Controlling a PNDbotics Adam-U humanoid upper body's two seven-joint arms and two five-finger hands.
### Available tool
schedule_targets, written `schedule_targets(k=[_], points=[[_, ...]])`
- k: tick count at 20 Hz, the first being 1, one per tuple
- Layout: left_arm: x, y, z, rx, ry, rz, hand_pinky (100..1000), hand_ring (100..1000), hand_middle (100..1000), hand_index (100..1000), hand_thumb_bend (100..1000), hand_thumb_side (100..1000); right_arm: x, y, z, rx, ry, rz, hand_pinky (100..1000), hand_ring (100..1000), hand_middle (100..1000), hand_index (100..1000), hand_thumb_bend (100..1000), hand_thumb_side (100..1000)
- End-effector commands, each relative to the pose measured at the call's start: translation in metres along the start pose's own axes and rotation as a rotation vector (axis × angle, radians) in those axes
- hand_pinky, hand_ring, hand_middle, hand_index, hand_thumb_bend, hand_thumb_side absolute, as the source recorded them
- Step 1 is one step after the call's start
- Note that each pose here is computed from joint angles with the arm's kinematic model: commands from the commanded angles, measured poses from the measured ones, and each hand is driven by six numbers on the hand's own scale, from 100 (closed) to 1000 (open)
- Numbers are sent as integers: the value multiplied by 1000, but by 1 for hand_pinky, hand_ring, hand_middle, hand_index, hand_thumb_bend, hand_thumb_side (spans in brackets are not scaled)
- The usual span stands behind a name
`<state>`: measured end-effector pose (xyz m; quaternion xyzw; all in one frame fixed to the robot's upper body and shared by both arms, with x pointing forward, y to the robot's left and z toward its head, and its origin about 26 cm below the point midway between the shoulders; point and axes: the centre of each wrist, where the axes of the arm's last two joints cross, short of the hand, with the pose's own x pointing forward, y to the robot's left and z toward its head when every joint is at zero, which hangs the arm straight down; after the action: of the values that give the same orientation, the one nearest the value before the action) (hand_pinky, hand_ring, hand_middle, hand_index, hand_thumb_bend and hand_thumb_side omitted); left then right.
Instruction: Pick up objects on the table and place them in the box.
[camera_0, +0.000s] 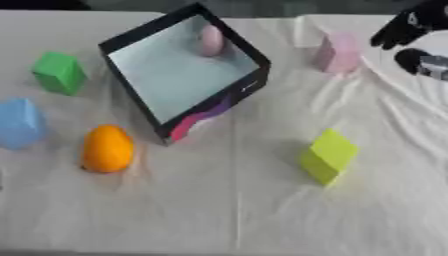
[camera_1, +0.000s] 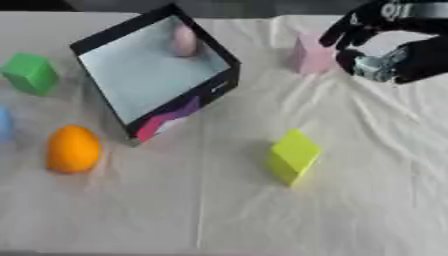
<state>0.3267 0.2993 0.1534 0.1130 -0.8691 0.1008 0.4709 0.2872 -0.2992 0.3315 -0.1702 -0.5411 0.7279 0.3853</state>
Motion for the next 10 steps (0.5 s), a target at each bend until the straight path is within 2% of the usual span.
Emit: schedule_targets(k=[1,5,10], points=[[7,4,-6,-20,-30,-25,821,766,795,808,179,711,5,-5,5,94,28,92,870,855,834,878,100,713],[8,3,-6,-26,-30,-24,821,767,796,808,179,712,3,3,1,178,38,137,873,863,841,885,166,727],[7,2,-6,-36,-26,-24,821,768,796,808,175,715,1,10,-3,247,39,242,875,870,847,894,289,683]])
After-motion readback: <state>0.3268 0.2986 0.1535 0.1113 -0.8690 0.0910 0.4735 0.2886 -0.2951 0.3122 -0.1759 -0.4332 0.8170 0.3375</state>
